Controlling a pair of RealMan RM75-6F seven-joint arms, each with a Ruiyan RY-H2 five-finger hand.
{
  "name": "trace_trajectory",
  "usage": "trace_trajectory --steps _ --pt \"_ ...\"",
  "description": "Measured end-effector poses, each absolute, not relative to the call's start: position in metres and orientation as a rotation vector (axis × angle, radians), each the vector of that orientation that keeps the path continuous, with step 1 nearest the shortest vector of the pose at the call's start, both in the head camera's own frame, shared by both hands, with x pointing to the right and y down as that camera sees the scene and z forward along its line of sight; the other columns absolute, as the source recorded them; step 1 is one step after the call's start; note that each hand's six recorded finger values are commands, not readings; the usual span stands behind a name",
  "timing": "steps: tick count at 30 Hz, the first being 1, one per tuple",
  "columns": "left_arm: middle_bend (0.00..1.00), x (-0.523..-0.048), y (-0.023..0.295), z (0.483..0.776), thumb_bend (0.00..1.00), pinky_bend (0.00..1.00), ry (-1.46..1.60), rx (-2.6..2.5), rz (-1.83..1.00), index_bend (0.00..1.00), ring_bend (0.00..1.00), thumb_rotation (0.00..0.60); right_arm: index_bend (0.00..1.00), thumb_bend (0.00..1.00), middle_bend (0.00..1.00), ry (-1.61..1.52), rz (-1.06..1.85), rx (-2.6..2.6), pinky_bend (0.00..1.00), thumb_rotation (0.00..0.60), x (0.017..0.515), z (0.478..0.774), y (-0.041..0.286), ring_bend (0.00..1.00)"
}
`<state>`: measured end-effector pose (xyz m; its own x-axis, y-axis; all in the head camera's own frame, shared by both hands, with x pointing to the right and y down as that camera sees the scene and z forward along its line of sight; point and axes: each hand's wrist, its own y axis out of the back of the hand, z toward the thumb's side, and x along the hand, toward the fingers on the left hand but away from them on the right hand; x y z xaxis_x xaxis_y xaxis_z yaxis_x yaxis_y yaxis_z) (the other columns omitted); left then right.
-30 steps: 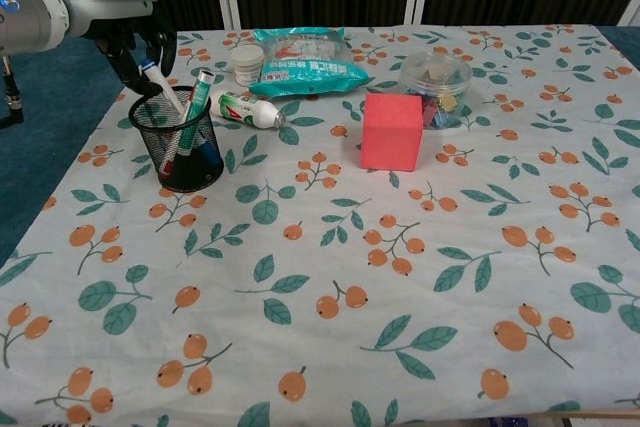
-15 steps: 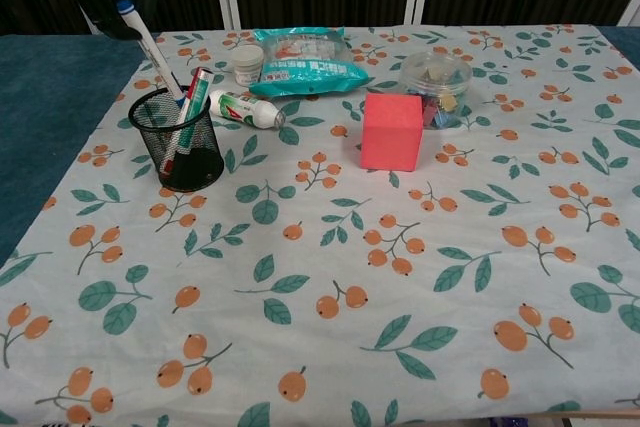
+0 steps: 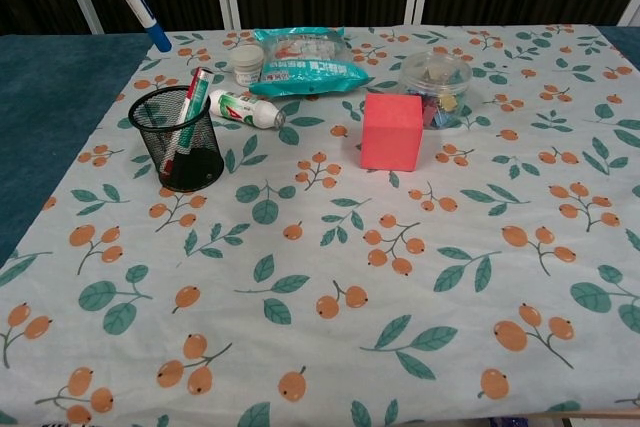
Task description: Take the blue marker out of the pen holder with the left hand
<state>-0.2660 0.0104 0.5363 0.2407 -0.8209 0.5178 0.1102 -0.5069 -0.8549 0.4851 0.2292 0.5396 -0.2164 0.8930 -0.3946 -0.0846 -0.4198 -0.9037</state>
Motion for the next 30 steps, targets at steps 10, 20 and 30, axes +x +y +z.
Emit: trace_trajectory --steps 10,20,30 --pt "0.6 -0.28 0.04 0.551 0.46 0.27 0.617 -1.755 -1.422 0.58 0.21 0.6 0.07 0.01 0.09 -1.027 1.725 -1.305 0.17 0.6 0.486 0.538 0.229 0.16" --pt "0.6 -0.312 0.077 0.538 0.46 0.27 0.626 -1.857 -1.416 0.58 0.21 0.6 0.07 0.01 0.09 -1.03 1.726 -1.315 0.17 0.6 0.487 0.54 0.229 0.16" --pt "0.59 -0.341 0.11 0.561 0.46 0.27 0.541 -1.956 -1.486 0.57 0.21 0.6 0.07 0.01 0.09 -1.024 1.72 -1.316 0.17 0.6 0.484 0.539 0.229 0.16"
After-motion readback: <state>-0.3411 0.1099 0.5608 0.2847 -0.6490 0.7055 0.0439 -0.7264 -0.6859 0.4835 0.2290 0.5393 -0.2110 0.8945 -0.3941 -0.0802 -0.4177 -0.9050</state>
